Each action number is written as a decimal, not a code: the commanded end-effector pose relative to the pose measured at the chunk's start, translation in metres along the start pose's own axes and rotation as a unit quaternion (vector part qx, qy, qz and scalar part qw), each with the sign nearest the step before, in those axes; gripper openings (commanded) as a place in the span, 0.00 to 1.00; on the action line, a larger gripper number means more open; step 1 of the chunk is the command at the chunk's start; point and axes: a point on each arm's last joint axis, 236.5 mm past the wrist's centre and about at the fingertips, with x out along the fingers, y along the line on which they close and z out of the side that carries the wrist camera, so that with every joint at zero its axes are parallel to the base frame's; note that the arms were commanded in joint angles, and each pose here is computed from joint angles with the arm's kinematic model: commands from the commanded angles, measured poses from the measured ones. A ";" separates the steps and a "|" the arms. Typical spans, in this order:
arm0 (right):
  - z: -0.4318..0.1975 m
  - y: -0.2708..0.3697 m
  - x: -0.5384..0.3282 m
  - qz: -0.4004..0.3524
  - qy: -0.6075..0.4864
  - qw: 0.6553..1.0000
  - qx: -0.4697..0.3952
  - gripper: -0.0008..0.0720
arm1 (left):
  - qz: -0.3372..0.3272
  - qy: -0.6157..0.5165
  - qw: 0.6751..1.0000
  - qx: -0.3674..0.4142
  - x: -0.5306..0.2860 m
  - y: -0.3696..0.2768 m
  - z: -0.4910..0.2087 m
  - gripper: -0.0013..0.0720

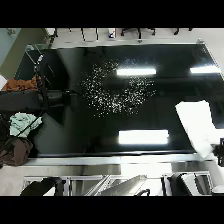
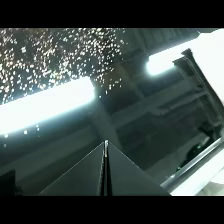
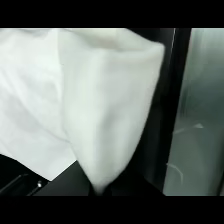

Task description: Fold the shirts.

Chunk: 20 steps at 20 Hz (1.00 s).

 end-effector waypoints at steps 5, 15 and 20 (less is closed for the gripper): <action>0.006 0.021 0.017 0.039 -0.028 0.999 -0.003 0.04 | -0.002 -0.009 1.000 0.004 0.000 -0.004 0.004 0.04; 0.069 0.012 -0.108 -0.167 -0.039 0.982 -0.076 0.76 | 0.016 -0.019 1.000 -0.012 -0.006 0.016 0.010 0.04; 0.059 0.121 -0.105 -0.007 -0.047 0.988 -0.150 0.21 | 0.033 -0.024 0.999 -0.031 -0.015 0.036 0.012 0.04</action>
